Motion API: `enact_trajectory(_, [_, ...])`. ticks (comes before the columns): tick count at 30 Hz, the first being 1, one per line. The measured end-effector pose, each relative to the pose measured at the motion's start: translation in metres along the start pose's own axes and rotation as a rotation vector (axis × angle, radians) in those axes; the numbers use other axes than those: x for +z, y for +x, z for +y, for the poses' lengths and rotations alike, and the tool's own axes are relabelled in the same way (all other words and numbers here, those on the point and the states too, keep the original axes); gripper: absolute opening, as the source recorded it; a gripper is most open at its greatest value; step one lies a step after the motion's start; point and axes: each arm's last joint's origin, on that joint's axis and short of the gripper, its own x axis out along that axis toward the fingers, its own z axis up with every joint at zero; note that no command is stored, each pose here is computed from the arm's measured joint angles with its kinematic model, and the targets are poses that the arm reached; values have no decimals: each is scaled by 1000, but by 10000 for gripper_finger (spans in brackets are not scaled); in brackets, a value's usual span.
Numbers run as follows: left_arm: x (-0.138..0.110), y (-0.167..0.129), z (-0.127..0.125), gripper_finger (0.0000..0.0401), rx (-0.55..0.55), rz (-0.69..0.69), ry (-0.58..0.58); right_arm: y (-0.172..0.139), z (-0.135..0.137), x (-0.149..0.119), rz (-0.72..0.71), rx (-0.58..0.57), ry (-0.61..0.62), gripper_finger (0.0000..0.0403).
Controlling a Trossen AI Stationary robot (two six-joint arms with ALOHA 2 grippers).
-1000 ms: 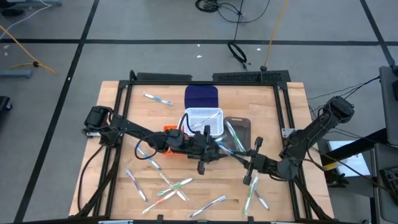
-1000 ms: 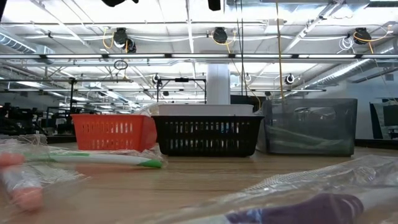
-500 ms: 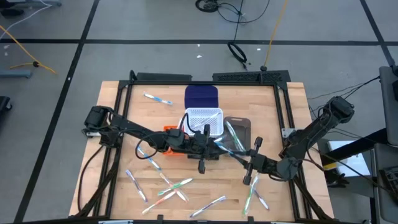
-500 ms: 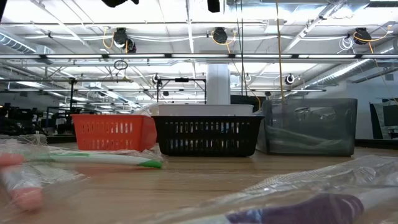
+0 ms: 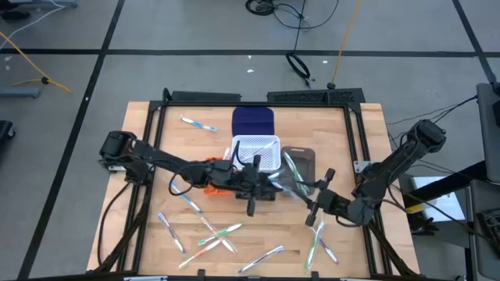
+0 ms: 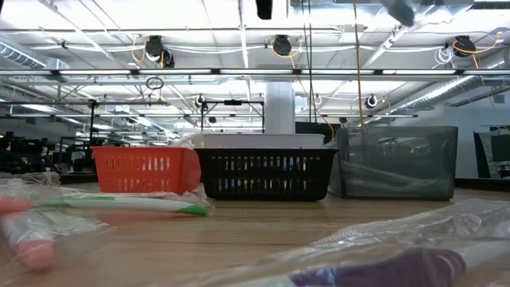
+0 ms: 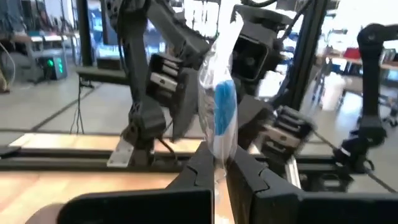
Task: Pick & Place Toothbrushes
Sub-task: Put the blue toothbrush into the black basket
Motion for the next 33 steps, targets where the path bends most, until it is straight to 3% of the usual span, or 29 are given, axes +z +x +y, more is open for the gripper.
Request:
enact_trajectory(8, [17, -23, 1, 6, 67, 155, 16, 0, -1, -2, 12, -2, -3, 134])
enact_trajectory(15, [12, -37, 12, 5, 204, 337, 26, 0, -1, -4, 21, 7, 37, 131])
enact_trajectory(23, [0, -46, 36, 5, 301, 500, -74, 0, 0, -9, 44, 8, 56, 130])
enact_trajectory(29, [12, -50, 50, 5, 345, 612, -111, -1, -1, -10, 49, 9, 57, 130])
enact_trajectory(33, [23, -51, 52, 5, 315, 644, -138, 0, -1, -10, 49, 8, 56, 130])
